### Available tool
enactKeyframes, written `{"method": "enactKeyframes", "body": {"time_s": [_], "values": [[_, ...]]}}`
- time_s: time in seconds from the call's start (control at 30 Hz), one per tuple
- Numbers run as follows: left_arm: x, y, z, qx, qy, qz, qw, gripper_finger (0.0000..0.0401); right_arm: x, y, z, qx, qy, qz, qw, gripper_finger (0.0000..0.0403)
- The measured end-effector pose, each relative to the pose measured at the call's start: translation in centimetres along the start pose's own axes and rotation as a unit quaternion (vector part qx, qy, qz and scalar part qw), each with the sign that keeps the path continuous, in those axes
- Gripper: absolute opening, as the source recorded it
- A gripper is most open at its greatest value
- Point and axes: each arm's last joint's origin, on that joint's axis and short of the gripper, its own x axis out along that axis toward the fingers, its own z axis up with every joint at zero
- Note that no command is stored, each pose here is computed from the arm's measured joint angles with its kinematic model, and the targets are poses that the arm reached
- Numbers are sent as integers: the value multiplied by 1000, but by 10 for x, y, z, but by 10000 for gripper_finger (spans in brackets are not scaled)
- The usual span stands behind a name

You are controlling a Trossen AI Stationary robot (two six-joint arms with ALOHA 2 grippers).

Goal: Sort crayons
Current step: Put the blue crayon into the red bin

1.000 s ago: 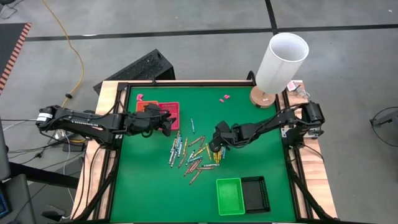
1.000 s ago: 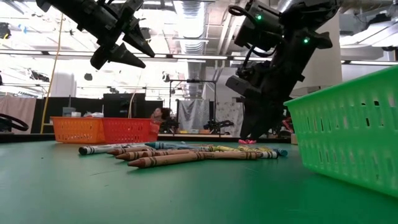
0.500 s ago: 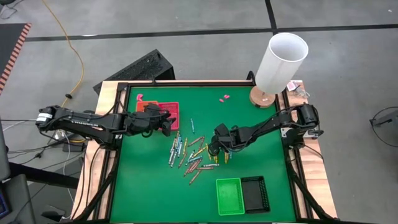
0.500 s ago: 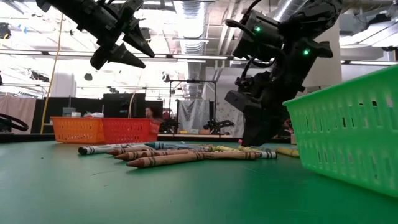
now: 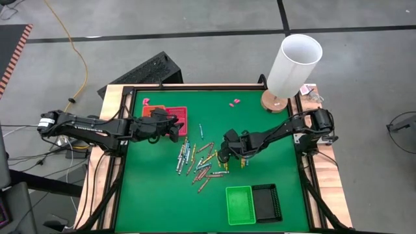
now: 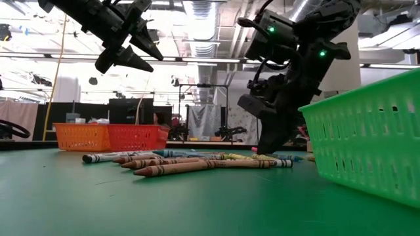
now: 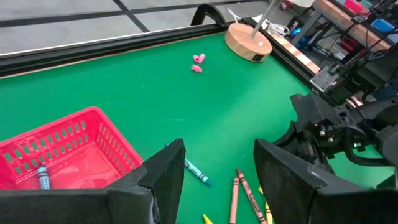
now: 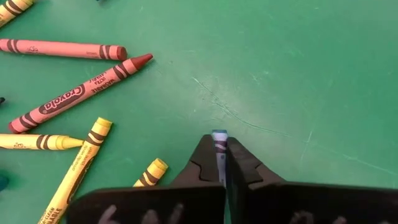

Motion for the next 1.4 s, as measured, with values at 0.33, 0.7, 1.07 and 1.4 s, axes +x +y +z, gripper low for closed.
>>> {"method": "enactKeyframes", "body": {"time_s": [0.33, 0.7, 1.07, 1.4], "values": [[0, 0, 0, 20, -4, 1, 1000, 181, -27, 19, 34, -57, -87, 29, 994, 3], [-2, -14, 7, 92, -53, -76, 991, 181, -104, 26, 84, -104, -307, 122, 938, 3], [-12, -10, -7, 158, -205, -311, 914, 181, -158, 30, 107, -154, -439, 268, 844, 3], [-14, -10, -8, 147, -204, -338, 907, 181, -148, 44, 114, -163, -497, 344, 780, 2]]}}
